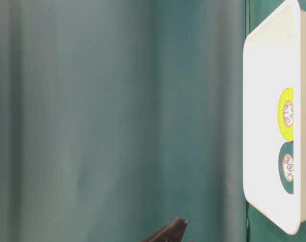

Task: Put the tape into the white case with the left arm.
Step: 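Withdraw the left gripper and move it over the blue tape roll, then lower the left gripper and close it on the blue tape rim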

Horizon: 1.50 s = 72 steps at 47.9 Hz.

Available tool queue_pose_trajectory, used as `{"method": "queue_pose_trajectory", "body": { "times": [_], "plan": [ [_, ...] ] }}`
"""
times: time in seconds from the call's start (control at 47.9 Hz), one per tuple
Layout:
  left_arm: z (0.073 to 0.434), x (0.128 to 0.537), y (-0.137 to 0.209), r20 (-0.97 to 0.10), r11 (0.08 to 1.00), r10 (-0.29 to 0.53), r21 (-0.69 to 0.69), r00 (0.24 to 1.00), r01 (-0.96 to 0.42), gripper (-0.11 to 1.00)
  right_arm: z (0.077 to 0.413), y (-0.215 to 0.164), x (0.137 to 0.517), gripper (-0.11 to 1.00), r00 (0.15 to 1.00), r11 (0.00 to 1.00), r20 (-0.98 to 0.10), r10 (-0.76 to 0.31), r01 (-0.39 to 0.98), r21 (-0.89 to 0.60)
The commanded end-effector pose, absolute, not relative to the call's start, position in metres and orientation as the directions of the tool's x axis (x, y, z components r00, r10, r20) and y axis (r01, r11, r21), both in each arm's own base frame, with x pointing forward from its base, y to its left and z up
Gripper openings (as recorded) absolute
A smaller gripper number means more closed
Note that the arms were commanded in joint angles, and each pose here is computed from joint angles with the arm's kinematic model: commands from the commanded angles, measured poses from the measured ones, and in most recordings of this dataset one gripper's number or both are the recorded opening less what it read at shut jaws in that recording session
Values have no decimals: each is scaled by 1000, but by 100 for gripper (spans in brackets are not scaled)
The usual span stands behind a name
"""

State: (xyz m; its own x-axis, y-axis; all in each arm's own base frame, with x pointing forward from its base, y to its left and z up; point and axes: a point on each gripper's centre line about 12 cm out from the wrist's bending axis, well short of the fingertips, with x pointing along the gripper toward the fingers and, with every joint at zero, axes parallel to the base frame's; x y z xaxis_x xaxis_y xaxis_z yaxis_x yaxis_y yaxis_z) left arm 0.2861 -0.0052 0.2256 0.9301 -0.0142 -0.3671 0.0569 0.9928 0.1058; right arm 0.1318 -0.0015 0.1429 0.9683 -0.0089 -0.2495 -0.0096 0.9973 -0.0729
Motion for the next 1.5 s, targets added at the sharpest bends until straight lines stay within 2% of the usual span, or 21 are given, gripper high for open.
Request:
{"method": "queue_pose_trajectory", "body": {
  "times": [0.0,0.251,0.543,1.148,1.482],
  "plan": [
    [234,301,-7,-344,992,-20,107,939,60,89,147,-2,134,-9,972,997,-235,-9,-9,-76],
    [225,331,-9,-383,992,-22,107,924,68,89,147,-2,134,-9,972,997,-236,-9,-8,-74],
    [230,353,-10,-374,991,-22,114,927,70,89,147,-2,134,-9,972,997,-236,-9,-8,-74],
    [225,379,-11,-391,991,-22,112,920,72,89,147,-2,134,-9,972,997,-235,-9,-9,-76],
    [202,383,-11,-489,991,-23,102,872,83,89,147,-2,134,-9,971,997,-238,-9,-9,-76]
  ]
}}
